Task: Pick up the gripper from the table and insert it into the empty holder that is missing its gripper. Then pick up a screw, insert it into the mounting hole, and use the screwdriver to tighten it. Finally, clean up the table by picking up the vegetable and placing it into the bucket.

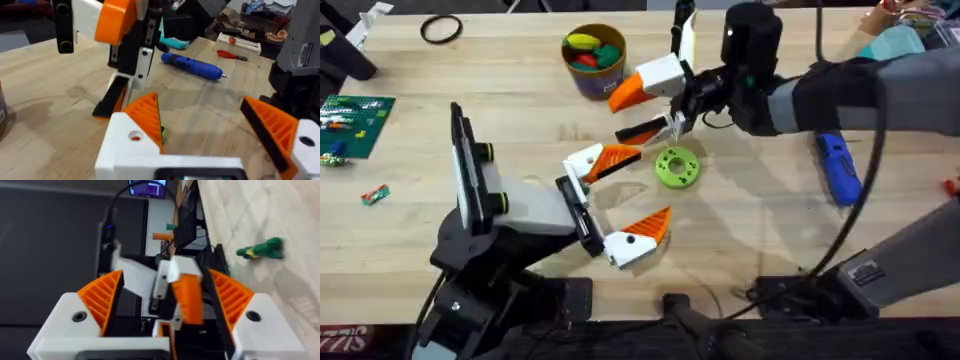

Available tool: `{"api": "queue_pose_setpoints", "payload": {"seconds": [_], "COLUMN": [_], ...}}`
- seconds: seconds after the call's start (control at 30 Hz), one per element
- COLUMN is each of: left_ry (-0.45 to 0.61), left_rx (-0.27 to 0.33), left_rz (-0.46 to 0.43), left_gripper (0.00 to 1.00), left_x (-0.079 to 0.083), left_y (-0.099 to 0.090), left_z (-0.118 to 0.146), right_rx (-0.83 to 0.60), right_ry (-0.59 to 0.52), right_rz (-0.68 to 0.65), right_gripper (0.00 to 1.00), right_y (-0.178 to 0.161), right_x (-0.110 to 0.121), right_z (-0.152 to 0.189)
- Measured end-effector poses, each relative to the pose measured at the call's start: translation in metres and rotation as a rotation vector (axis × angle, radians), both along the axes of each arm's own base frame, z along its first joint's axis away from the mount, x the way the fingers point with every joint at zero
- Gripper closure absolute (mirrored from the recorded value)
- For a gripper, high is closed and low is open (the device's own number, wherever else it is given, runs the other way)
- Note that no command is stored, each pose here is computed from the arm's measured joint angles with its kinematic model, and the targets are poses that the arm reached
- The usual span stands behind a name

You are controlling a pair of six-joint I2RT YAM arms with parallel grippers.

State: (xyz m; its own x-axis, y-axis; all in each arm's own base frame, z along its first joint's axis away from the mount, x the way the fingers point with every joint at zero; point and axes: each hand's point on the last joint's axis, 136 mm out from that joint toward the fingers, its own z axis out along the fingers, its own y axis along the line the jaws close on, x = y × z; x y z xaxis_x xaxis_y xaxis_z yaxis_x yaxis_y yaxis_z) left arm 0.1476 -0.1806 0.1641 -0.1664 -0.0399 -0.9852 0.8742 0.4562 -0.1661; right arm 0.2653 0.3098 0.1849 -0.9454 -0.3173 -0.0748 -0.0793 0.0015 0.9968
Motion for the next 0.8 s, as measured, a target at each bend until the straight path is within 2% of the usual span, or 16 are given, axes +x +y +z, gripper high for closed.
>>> {"api": "queue_pose_setpoints", "payload": {"seconds": [0.3,0.57,0.8], "left_ry": [0.0,0.0,0.0], "left_rx": [0.0,0.0,0.0], "left_rz": [0.0,0.0,0.0], "left_gripper": [0.015,0.013,0.014], "left_x": [0.0,0.0,0.0], "left_y": [0.0,0.0,0.0], "left_z": [0.0,0.0,0.0], "right_rx": [0.024,-0.018,-0.068], "right_ry": [-0.056,0.015,-0.031], "right_rz": [-0.008,-0.037,-0.163], "right_gripper": [0.012,0.012,0.012], "right_y": [-0.007,-0.012,-0.012], "right_x": [-0.014,-0.023,-0.011], "right_z": [0.045,0.058,0.054]}}
